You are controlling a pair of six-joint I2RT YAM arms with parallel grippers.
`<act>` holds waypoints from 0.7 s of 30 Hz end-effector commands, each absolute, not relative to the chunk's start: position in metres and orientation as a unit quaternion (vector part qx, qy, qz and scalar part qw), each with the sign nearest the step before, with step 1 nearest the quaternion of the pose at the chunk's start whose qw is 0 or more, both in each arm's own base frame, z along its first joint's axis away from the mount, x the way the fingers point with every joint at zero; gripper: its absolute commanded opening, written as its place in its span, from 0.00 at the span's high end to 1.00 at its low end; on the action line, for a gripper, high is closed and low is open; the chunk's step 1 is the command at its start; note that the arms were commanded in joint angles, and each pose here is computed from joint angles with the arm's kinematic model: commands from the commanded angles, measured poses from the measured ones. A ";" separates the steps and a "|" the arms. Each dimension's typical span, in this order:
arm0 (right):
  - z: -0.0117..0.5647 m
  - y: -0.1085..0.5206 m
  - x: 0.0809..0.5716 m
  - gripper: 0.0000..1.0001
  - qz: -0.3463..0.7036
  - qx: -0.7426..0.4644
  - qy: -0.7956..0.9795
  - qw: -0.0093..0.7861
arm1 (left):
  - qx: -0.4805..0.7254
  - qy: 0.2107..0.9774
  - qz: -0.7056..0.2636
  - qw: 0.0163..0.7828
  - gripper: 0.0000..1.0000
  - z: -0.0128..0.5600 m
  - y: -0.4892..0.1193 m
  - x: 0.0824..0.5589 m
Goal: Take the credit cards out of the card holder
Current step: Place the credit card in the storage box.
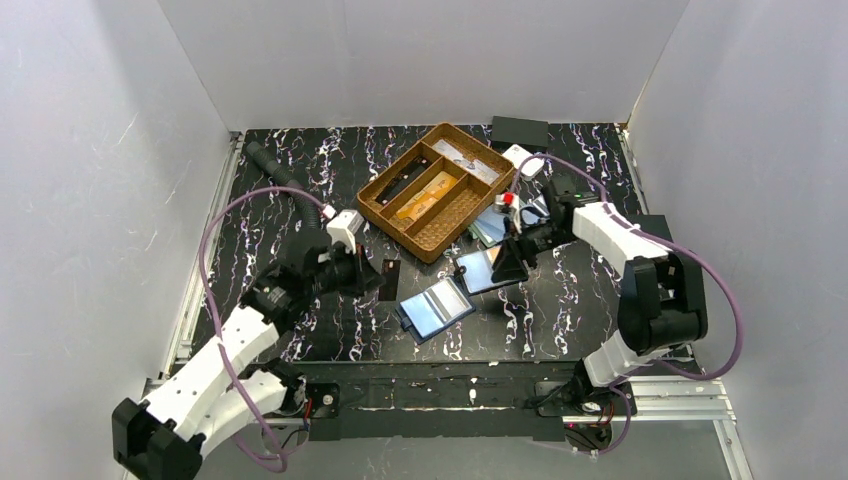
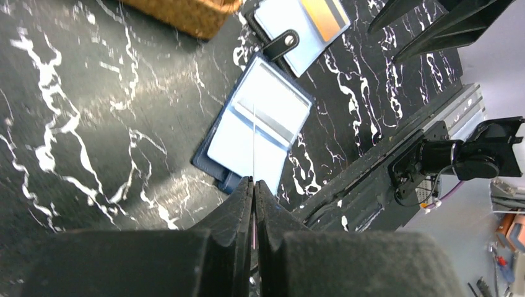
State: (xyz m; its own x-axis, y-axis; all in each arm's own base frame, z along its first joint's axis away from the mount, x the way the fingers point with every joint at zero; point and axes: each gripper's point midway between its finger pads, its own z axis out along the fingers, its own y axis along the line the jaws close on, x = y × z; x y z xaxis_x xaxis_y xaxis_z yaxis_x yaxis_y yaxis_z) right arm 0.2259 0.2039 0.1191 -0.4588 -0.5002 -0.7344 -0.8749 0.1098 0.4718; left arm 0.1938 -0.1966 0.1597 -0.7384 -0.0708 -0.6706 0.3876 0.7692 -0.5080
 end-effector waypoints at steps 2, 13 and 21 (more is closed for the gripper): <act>0.149 0.183 0.231 0.44 0.475 -0.475 0.695 0.258 | 0.203 0.852 -0.334 0.347 1.00 0.189 -0.201 0.211; 0.159 0.160 0.239 0.42 0.483 -0.450 0.695 0.284 | 0.265 0.857 -0.276 0.344 1.00 0.230 -0.186 0.297; 0.163 0.159 0.240 0.41 0.486 -0.444 0.696 0.287 | 0.298 0.875 -0.193 0.329 1.00 0.213 -0.174 0.377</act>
State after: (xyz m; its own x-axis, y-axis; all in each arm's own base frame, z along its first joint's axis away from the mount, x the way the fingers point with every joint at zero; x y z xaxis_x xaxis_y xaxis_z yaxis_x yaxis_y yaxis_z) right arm 0.2349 0.1561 0.1439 -0.4726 -0.3731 -0.7984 -0.8801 0.1529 0.4495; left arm 0.3552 -0.1853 0.2185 -0.6332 0.2932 -0.7163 0.6168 0.7502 -0.2381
